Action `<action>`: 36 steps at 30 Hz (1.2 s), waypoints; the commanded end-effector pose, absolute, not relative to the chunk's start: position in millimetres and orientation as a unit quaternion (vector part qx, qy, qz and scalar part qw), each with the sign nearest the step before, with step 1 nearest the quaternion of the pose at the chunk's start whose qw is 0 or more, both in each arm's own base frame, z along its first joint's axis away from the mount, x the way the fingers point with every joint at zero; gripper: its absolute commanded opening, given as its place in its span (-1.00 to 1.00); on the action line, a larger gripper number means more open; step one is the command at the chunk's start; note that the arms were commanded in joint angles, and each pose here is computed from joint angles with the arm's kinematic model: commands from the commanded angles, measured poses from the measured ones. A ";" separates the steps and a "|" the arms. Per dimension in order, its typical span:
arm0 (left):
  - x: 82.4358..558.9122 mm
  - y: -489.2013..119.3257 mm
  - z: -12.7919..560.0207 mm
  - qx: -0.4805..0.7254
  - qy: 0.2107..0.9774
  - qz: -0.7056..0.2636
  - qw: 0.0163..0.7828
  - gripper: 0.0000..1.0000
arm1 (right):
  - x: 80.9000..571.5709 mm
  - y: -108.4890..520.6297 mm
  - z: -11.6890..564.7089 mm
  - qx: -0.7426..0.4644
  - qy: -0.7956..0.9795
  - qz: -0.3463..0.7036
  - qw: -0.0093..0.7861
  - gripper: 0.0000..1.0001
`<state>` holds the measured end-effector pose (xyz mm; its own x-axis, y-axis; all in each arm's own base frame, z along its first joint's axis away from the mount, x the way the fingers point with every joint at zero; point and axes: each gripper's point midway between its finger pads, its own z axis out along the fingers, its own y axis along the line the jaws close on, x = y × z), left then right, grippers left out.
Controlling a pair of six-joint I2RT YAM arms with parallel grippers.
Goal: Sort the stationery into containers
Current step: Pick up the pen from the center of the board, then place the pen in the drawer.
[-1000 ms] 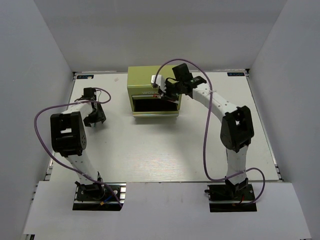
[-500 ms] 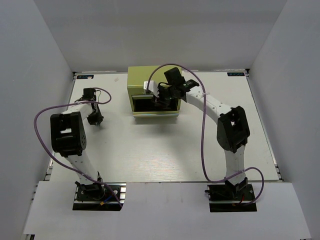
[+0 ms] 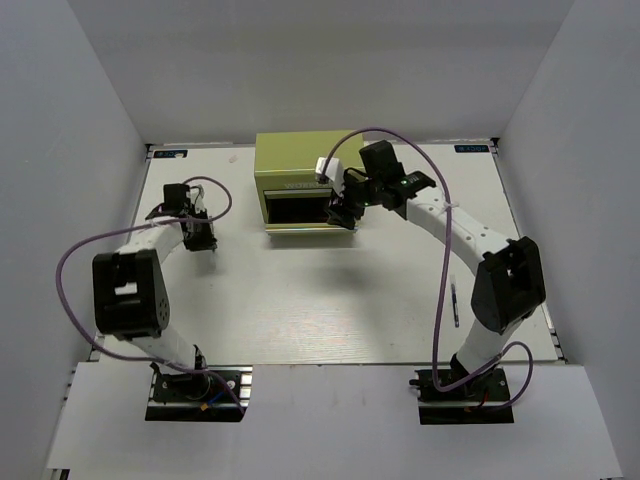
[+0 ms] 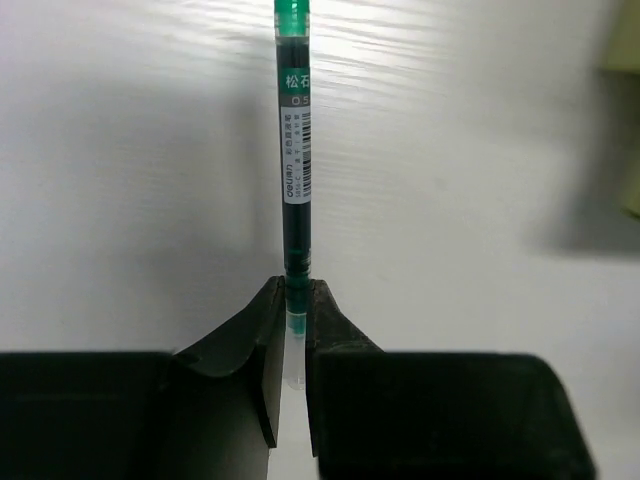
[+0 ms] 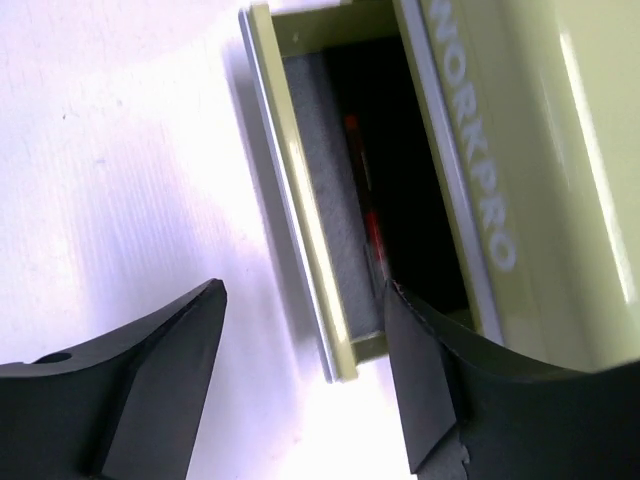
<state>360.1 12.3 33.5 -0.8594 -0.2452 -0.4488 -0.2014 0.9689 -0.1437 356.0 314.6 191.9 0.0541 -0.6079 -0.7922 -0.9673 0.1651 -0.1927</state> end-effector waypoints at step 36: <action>395.5 -230.4 216.0 0.520 0.681 -0.176 0.485 -1.00 | 353.4 175.4 165.8 -0.451 0.775 0.194 0.399 -0.79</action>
